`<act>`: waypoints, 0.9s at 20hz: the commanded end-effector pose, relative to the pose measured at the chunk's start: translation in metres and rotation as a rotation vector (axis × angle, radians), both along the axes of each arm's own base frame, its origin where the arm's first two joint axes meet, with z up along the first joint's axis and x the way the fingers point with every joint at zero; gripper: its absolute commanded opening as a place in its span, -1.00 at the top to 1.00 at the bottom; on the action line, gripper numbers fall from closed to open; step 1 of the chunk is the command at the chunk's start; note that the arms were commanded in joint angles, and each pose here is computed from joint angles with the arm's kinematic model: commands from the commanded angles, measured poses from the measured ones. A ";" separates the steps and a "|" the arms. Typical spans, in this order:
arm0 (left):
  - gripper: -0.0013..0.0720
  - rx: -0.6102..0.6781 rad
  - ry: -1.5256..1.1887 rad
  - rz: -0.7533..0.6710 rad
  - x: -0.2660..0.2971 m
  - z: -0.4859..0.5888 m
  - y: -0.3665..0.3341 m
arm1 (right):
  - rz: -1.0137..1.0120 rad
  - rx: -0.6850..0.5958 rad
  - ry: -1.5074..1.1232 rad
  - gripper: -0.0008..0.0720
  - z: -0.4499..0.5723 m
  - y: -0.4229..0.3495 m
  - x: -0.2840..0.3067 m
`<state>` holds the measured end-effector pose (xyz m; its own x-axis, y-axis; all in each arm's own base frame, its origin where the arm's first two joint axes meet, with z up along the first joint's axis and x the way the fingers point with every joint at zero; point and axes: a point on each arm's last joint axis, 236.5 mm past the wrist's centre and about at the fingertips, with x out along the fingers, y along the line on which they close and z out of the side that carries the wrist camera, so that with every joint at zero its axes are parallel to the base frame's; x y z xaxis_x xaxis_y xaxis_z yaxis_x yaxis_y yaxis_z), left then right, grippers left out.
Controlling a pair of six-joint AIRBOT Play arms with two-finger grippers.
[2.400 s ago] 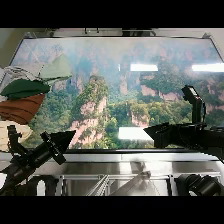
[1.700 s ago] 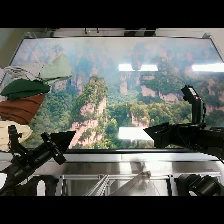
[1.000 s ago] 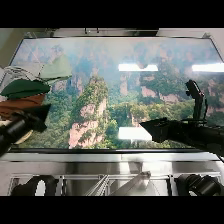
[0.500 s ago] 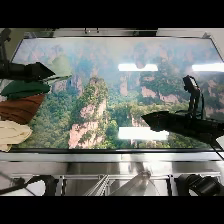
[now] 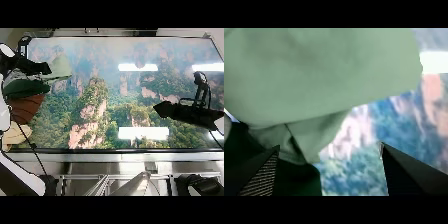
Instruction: Fold the shirts.
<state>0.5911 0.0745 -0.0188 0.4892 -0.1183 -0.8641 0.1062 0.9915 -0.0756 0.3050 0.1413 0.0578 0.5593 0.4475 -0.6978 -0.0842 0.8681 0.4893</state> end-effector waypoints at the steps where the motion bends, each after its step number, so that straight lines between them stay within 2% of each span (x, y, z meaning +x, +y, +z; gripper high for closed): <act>1: -1.00 0.109 -0.145 0.050 0.035 -0.017 0.028 | -0.028 -0.019 0.077 -0.14 -0.026 -0.009 0.008; 4: -0.99 0.115 -0.193 0.064 0.050 -0.024 0.032 | -0.028 -0.026 0.116 -0.14 -0.040 -0.009 0.009; 9: -1.00 0.090 -0.122 0.024 0.060 -0.062 0.014 | -0.028 -0.027 0.118 -0.14 -0.041 -0.009 0.009; 13: -0.94 0.084 -0.088 0.003 0.052 -0.084 -0.003 | -0.028 -0.027 0.118 -0.14 -0.041 -0.009 0.009; 14: -0.77 0.076 -0.056 -0.006 0.046 -0.088 -0.006 | -0.020 -0.033 0.114 -0.14 -0.041 -0.009 0.009; 15: -0.18 0.070 -0.019 -0.017 0.038 -0.093 -0.010 | -0.005 -0.043 0.105 -0.14 -0.041 -0.009 0.009; 18: 0.88 0.052 0.099 -0.055 0.013 -0.104 -0.019 | -0.003 -0.045 0.104 -0.14 -0.041 -0.009 0.009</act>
